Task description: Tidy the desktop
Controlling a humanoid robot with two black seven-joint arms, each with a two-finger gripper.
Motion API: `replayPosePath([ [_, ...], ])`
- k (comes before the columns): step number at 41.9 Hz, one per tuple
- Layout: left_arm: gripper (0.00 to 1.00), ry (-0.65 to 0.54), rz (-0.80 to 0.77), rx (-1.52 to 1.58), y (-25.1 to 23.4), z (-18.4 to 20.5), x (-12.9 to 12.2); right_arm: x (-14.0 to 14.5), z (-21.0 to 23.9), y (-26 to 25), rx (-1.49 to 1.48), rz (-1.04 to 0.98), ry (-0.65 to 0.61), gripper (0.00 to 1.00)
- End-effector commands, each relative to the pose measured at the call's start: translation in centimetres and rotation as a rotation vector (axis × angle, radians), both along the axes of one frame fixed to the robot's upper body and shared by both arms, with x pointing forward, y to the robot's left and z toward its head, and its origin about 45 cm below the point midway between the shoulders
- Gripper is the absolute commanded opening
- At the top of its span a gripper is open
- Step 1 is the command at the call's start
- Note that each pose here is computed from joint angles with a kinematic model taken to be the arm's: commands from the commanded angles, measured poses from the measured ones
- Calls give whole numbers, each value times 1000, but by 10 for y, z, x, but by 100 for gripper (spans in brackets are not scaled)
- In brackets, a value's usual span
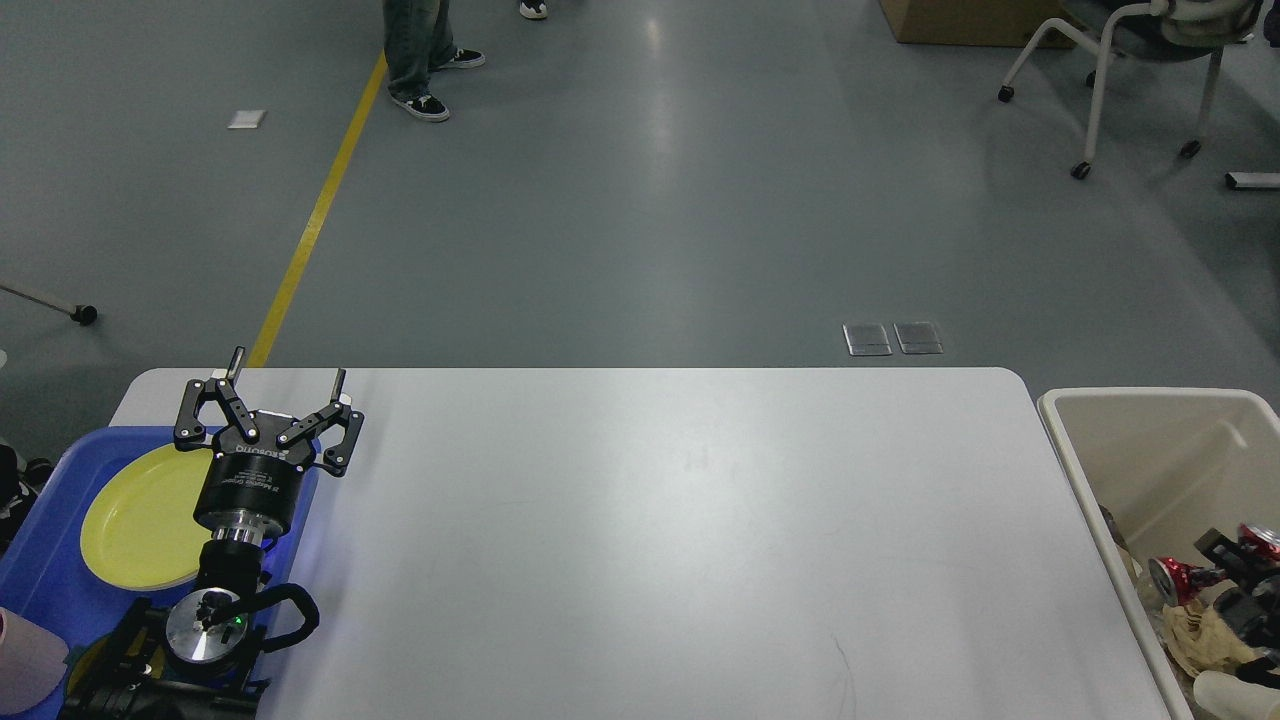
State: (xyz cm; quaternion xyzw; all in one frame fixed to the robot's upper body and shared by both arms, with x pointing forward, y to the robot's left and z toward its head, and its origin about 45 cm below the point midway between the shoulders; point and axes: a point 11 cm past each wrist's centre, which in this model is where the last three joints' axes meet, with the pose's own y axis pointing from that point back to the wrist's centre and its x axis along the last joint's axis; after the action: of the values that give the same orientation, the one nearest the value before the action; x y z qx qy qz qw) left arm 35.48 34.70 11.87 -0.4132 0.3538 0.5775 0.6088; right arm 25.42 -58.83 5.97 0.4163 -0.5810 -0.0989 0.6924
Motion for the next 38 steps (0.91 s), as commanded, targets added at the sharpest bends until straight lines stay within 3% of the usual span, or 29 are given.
replayPosePath([
  [1, 96, 0, 0, 0, 0, 0, 0, -2, -12, 12, 8, 27, 34, 100],
  [6, 96, 0, 0, 0, 0, 0, 0, -3, -11, 11, -160, 179, 183, 100],
  [8, 96, 0, 0, -1, -1, 0, 0, 12, 0, 10, -196, 205, 166, 100],
  [11, 96, 0, 0, 1, 1, 0, 0, 27, 22, -2, -98, 68, -1, 100],
  [15, 96, -1, 1, -2, -1, 0, 0, 18, 30, -17, 103, -90, -144, 100],
  [20, 96, 0, 0, 0, 0, 0, 0, 6, 4, -1, -57, 59, 32, 100],
  [21, 96, 0, 0, 0, 0, 0, 0, 16, 10, 2, -163, 125, 37, 100],
  [34, 96, 0, 0, -2, -1, 0, 0, 16, 17, -6, -135, 50, -34, 100],
  [38, 96, 0, 0, 0, 0, 0, 0, 33, 29, -4, -58, -22, -126, 100],
])
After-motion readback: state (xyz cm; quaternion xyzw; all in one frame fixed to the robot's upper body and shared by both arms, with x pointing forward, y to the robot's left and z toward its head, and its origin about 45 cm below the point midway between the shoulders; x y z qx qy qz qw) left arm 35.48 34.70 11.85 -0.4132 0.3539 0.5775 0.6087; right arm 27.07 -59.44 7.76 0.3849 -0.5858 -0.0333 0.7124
